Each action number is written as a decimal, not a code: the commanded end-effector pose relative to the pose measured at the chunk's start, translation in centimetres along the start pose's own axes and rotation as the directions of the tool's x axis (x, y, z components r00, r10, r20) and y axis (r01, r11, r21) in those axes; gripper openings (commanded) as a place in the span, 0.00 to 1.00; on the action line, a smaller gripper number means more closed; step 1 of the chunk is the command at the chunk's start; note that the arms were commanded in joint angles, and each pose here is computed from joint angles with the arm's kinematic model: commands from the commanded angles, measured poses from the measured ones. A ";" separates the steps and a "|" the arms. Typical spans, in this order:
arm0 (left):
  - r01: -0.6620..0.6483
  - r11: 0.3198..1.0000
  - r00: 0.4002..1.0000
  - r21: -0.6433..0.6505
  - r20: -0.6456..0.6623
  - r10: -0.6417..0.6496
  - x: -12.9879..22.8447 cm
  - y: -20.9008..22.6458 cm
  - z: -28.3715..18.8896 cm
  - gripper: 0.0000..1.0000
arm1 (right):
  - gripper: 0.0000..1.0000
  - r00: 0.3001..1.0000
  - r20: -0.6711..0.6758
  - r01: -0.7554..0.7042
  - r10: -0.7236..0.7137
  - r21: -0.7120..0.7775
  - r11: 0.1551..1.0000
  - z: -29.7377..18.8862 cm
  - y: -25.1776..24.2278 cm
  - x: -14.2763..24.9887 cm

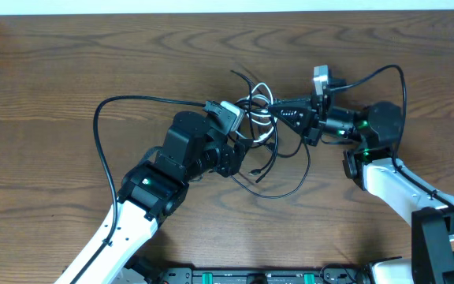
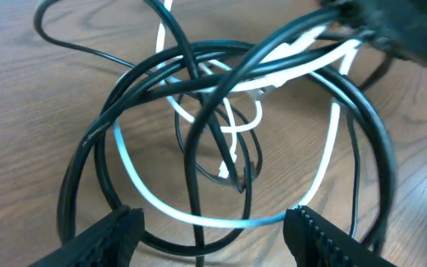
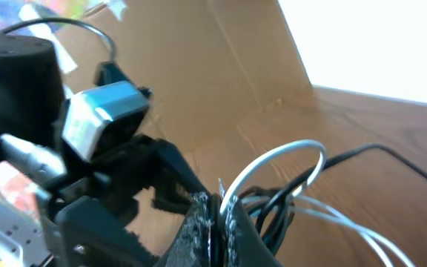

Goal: Untangle cables

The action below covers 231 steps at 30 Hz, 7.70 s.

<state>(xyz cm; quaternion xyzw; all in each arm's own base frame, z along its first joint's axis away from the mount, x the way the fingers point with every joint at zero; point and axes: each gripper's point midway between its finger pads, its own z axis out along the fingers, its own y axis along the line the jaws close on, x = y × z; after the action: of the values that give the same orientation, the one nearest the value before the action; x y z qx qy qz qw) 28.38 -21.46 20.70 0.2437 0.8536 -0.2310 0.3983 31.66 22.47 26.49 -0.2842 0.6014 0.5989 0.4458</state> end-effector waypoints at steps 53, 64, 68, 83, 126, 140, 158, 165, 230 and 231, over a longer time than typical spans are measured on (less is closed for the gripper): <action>-0.026 0.931 0.999 -0.364 0.015 0.034 -0.8 6.3 -0.9 0.41 | 0.01 0.983 -0.005 -0.181 0.181 0.057 0.982 -1.6 -1.4 0.0; -0.036 0.991 0.994 -0.127 0.102 0.049 -3.0 2.1 0.1 0.67 | 0.01 0.984 -0.009 -0.176 0.176 0.035 0.984 -1.5 -0.9 -0.2; -0.043 0.993 0.992 -0.109 0.112 0.055 -3.2 1.8 0.1 0.68 | 0.01 0.994 0.014 -0.112 0.112 -0.029 0.993 -1.5 1.2 -1.7; -0.147 0.987 0.967 0.063 0.218 0.130 -5.6 -1.7 -0.2 0.69 | 0.01 0.997 0.048 -0.048 0.054 -0.121 0.991 -1.8 4.5 -3.5; -0.261 0.965 0.825 0.012 0.523 0.217 -13.0 -2.9 -2.5 0.07 | 0.01 0.998 0.000 -0.068 0.069 -0.181 0.981 -0.3 6.0 -2.3; -0.295 0.955 0.714 -0.024 0.659 0.236 -16.1 -4.2 -7.3 0.07 | 0.01 0.998 -0.040 -0.054 0.048 -0.167 0.985 -0.1 5.2 -1.2; -0.285 0.957 0.681 -0.061 0.690 0.247 -16.7 -3.7 -10.1 0.07 | 0.01 0.977 -0.082 -0.199 0.196 -0.028 0.980 0.2 0.8 1.4; -0.281 0.958 0.702 -0.054 0.669 0.244 -16.2 -3.6 -9.6 0.08 | 0.01 0.978 -0.029 -0.204 0.205 0.033 0.978 -1.5 -0.9 0.3; -0.135 0.973 0.958 0.188 0.274 0.080 -5.3 -4.8 11.2 0.90 | 0.01 0.901 0.223 -0.428 0.373 0.303 0.852 -16.7 -8.1 -2.5; -0.109 0.986 0.967 0.128 0.246 0.075 -4.7 -3.6 11.4 0.90 | 0.01 0.901 0.220 -0.427 0.374 0.300 0.853 -16.7 -8.0 -2.5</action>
<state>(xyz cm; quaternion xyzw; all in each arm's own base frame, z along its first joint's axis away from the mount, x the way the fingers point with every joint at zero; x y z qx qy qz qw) 33.21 -34.27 18.02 0.3207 0.7440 -0.3536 0.4675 36.92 4.53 22.80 -0.0143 0.7067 0.5782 0.4075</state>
